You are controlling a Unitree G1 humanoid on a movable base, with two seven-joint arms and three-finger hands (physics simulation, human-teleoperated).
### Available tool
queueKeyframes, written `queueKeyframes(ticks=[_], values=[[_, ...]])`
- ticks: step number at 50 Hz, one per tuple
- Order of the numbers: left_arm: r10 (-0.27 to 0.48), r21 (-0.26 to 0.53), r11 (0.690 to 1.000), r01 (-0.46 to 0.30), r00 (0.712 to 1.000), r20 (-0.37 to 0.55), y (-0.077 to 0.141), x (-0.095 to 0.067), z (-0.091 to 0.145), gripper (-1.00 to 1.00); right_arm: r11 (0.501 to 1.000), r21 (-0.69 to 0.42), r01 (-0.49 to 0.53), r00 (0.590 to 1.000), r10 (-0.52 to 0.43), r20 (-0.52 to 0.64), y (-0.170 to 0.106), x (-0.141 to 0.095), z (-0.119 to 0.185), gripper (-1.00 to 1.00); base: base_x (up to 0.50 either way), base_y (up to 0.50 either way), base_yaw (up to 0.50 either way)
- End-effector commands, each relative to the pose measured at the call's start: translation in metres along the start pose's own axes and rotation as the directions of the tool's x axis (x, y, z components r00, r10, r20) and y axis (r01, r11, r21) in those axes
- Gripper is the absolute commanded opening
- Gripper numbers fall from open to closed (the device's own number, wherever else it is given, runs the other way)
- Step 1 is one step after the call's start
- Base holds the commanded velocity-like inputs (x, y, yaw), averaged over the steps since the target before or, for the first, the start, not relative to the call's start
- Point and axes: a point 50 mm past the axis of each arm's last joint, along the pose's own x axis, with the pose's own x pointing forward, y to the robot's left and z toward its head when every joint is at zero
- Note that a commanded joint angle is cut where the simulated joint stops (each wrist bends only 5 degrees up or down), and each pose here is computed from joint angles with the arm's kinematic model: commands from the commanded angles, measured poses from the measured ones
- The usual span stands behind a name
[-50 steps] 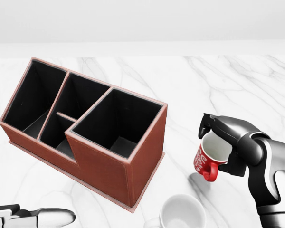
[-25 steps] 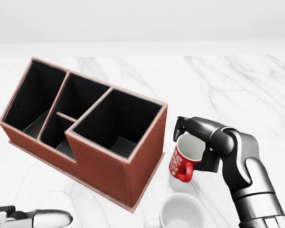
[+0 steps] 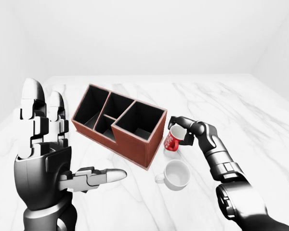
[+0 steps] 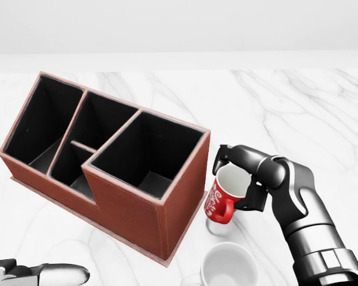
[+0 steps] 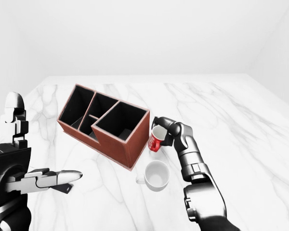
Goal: Pick up the red mug and place it to the right of the caddy.
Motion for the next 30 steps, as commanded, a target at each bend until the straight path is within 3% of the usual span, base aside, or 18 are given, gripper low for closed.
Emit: queueKeyframes(ticks=[1,30], values=[[0.012,-0.009,1.0,-0.012,0.999,-0.051,-0.002,0.003,-0.016,1.0,1.0,-0.006,0.013,0.997,-0.013,-0.077,-0.003,0.007,-0.012,-1.0,0.0,0.0,0.0],[0.009,-0.011,1.0,-0.009,0.998,-0.058,-0.002,0.003,-0.017,1.0,0.987,-0.034,0.155,0.978,-0.158,-0.138,-0.018,0.011,-0.018,-1.0,0.0,0.0,0.0]])
